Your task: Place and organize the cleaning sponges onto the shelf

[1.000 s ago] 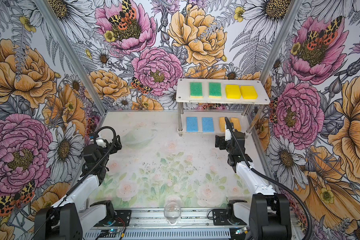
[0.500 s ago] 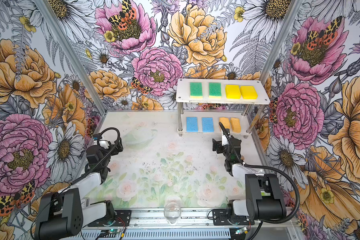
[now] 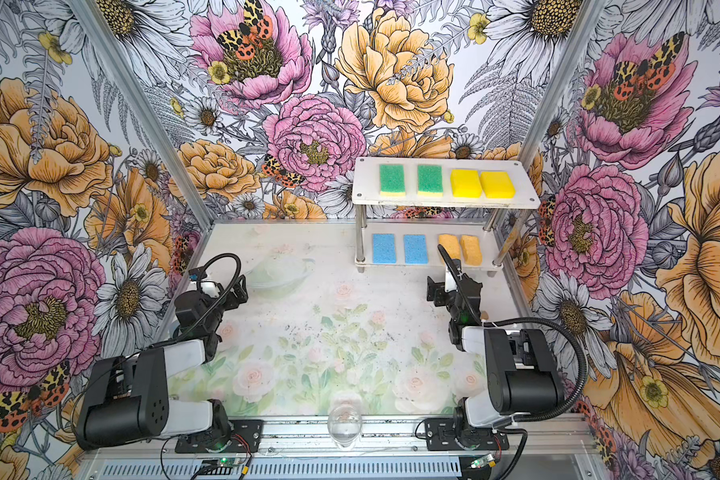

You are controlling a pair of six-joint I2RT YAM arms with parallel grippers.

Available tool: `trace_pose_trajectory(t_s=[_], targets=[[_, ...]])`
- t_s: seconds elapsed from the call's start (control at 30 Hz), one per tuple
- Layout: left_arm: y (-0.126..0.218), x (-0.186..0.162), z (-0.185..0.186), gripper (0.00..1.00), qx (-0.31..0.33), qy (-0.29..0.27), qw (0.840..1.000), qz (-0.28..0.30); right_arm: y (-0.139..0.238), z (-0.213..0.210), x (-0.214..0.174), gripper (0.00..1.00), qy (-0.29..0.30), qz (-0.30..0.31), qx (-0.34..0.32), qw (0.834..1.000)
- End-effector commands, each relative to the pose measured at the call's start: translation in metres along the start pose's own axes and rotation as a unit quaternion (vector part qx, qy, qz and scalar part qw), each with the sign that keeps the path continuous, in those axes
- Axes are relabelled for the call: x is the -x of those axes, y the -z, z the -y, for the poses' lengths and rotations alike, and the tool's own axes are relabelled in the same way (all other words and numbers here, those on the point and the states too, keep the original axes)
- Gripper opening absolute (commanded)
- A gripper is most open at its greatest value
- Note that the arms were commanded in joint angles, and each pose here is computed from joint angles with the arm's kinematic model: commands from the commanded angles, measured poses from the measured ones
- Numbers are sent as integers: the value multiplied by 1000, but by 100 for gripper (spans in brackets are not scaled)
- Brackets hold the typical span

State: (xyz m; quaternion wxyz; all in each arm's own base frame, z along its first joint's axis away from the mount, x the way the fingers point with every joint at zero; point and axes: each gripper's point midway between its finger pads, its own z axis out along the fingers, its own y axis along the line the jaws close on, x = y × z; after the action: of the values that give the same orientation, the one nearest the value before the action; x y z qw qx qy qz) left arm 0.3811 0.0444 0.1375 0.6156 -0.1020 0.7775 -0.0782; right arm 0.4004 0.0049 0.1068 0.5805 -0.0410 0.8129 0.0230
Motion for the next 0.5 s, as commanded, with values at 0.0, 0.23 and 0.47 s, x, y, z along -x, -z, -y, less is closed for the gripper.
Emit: trace_pose_trajectory(t_s=[0.0, 0.23, 0.47], targets=[[-3, 17, 3, 99, -16, 3, 999, 30, 1, 8, 6, 91, -9, 29, -21, 999], [-4, 18, 0, 99, -7, 6, 999, 34, 1, 9, 6, 92, -9, 28, -23, 999], [-2, 17, 3, 99, -24, -11, 998, 63, 1, 8, 5, 92, -9, 28, -23, 999]])
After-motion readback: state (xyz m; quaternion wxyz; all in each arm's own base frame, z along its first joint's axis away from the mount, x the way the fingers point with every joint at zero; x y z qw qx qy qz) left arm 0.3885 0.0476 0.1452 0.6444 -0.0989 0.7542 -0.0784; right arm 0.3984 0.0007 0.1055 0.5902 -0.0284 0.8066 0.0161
